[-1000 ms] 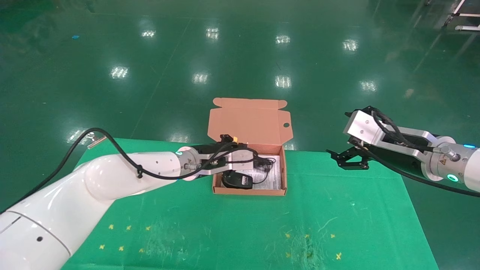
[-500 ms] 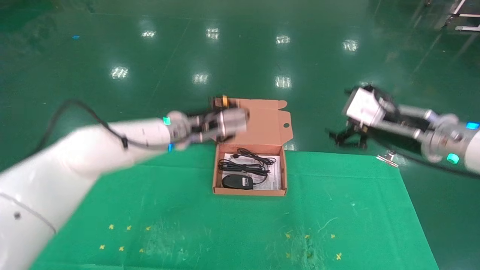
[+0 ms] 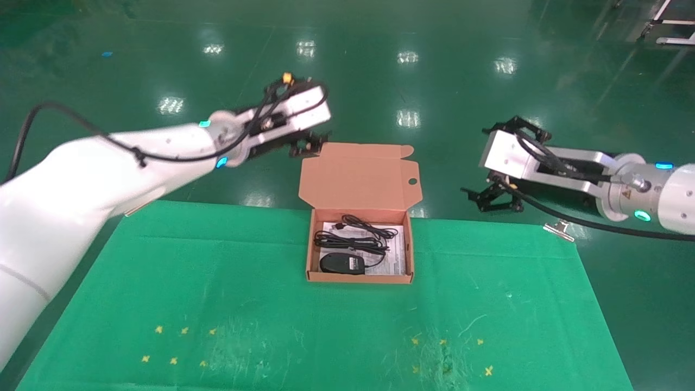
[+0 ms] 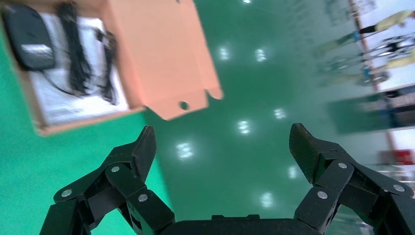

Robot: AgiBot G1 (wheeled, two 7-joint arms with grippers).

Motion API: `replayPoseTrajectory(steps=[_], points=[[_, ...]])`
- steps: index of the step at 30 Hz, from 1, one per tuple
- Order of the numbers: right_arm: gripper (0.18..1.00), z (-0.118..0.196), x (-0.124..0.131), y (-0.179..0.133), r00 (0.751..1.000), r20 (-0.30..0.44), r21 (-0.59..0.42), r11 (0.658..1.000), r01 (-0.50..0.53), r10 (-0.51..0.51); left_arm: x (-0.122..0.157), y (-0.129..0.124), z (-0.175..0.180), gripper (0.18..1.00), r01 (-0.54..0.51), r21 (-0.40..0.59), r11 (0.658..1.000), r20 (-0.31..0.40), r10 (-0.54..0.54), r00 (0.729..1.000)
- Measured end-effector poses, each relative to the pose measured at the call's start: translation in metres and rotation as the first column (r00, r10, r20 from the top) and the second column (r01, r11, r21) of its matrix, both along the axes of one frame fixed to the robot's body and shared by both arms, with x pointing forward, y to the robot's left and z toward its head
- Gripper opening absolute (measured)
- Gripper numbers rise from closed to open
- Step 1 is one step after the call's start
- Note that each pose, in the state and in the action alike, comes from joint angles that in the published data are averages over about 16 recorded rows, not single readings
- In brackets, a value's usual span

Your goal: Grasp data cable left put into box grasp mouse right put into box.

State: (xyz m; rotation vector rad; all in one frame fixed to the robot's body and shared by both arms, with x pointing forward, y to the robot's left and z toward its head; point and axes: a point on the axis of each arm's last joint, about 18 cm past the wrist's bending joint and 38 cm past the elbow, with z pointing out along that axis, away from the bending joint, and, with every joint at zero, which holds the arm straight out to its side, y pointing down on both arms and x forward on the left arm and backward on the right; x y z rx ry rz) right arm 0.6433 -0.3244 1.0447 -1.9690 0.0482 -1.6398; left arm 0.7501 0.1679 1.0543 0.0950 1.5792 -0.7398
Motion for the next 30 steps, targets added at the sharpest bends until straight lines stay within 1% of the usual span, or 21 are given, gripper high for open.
replayPoseTrajectory(steps=[2, 6, 12, 18, 24, 30], points=[[1.0, -0.005, -0.002, 0.001, 0.999, -0.029, 0.02, 1.0, -0.018, 0.019, -0.004, 0.006, -0.006, 0.866, 0.023, -0.036, 0.999, -0.033, -0.024, 0.999], [1.0, -0.017, -0.009, 0.004, 0.993, -0.093, 0.074, 0.995, -0.063, 0.07, -0.015, 0.019, -0.019, 0.923, 0.075, -0.112, 0.991, -0.101, -0.086, 0.991], [1.0, -0.033, -0.023, 0.009, 0.97, -0.177, 0.158, 0.978, -0.137, 0.165, -0.037, 0.038, -0.036, 0.979, 0.15, -0.225, 0.963, -0.184, -0.193, 0.964], [1.0, -0.045, -0.04, 0.015, 0.932, -0.239, 0.242, 0.946, -0.214, 0.272, -0.065, 0.056, -0.047, 0.998, 0.222, -0.323, 0.92, -0.238, -0.306, 0.922], [1.0, -0.053, -0.06, 0.021, 0.881, -0.275, 0.322, 0.9, -0.294, 0.386, -0.098, 0.074, -0.054, 1.001, 0.291, -0.403, 0.868, -0.27, -0.416, 0.868], [1.0, -0.056, -0.071, 0.023, 0.851, -0.283, 0.361, 0.871, -0.334, 0.443, -0.117, 0.083, -0.057, 1.001, 0.325, -0.434, 0.84, -0.28, -0.469, 0.837]])
